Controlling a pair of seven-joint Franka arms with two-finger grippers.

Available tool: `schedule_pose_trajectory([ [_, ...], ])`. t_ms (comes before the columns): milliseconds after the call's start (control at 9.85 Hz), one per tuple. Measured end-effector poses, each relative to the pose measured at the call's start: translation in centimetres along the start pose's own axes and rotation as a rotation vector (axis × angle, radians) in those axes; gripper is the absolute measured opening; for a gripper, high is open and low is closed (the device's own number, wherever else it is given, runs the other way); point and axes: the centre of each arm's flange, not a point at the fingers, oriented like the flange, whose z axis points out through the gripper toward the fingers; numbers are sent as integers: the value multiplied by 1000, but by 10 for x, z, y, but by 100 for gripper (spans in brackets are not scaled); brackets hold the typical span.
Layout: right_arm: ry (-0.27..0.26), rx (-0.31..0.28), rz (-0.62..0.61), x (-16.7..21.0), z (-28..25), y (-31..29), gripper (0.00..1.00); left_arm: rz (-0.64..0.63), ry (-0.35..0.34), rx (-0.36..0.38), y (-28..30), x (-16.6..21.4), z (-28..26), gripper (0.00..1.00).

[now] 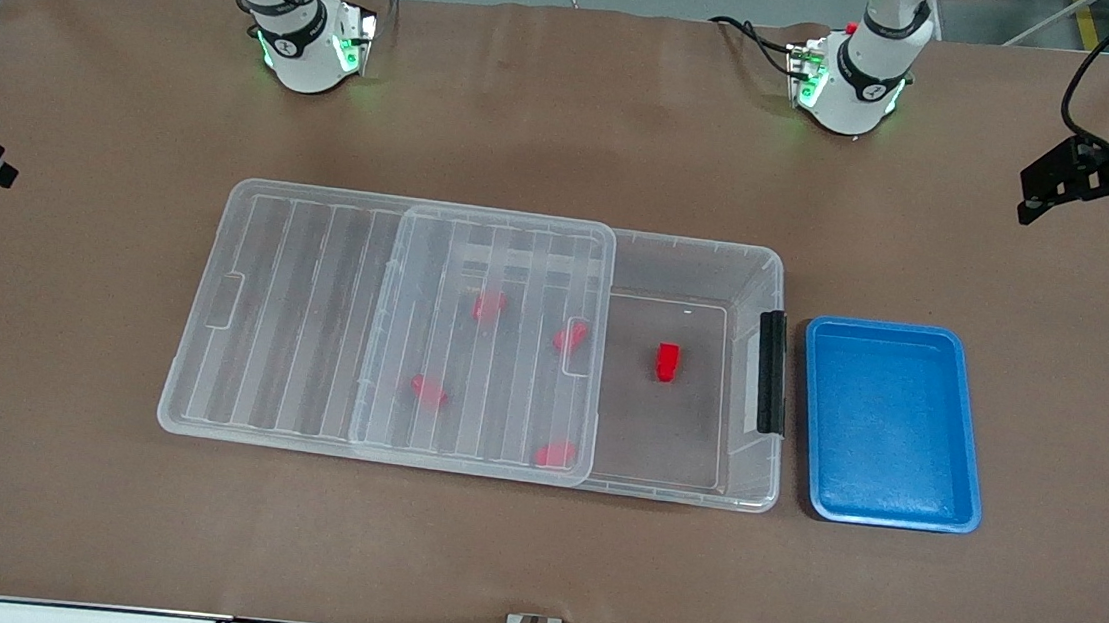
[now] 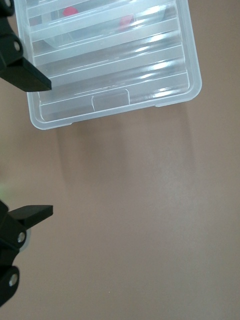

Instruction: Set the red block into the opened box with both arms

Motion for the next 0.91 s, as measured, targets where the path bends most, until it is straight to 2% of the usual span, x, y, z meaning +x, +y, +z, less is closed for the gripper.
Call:
schedule_pose_trajectory([
  [406, -3, 0, -2, 0, 0, -1, 100, 4, -11, 1, 2, -4, 4, 100],
  [914, -6, -1, -8, -1, 0, -4, 100, 5, -15, -33, 5, -3, 7, 100],
])
